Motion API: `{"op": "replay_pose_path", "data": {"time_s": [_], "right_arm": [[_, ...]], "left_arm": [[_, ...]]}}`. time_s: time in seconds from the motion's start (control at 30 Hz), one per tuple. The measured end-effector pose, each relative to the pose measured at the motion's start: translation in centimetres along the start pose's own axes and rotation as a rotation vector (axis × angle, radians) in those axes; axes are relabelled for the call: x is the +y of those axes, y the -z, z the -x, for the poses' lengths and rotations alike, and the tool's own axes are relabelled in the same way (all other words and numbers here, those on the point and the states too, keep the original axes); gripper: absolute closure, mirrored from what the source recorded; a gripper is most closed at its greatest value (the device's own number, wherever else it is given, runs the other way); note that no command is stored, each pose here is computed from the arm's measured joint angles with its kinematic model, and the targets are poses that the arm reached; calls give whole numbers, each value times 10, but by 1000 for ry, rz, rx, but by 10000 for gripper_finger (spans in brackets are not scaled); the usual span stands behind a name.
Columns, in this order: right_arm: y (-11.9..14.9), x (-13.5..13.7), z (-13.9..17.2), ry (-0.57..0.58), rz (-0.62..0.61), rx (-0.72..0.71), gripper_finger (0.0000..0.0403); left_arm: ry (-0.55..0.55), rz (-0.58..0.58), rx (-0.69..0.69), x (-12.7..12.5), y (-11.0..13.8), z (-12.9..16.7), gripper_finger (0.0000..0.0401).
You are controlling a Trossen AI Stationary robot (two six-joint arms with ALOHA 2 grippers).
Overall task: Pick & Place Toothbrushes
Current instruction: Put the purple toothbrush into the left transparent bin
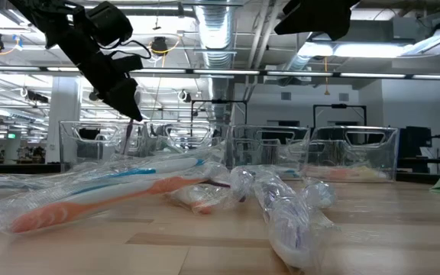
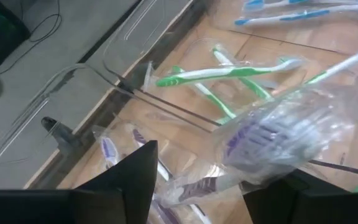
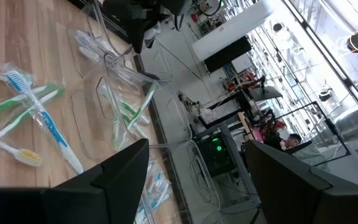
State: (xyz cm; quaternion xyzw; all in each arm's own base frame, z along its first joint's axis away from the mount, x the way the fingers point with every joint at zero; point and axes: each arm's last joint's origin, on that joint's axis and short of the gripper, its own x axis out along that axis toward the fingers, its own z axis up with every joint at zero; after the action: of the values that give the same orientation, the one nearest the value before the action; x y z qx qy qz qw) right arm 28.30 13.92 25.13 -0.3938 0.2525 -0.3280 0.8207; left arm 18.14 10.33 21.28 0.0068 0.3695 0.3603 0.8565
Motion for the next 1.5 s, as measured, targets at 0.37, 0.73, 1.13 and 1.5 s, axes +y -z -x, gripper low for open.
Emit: {"op": "replay_pose_path", "data": {"time_s": [0.37, 0.73, 1.13, 1.5], "right_arm": [[0, 0, -1, 1, -1, 2, 139], [3, 0, -6, -33, -12, 16, 139], [5, 0, -11, -59, -36, 26, 139], [5, 0, -11, -60, -40, 26, 139]], "left_arm": [[-56, 46, 15, 3, 1, 0, 204], [-23, 142, 77, 13, -1, 10, 221], [38, 241, 113, 16, 0, 11, 228], [119, 279, 128, 13, 3, 10, 195]]}}
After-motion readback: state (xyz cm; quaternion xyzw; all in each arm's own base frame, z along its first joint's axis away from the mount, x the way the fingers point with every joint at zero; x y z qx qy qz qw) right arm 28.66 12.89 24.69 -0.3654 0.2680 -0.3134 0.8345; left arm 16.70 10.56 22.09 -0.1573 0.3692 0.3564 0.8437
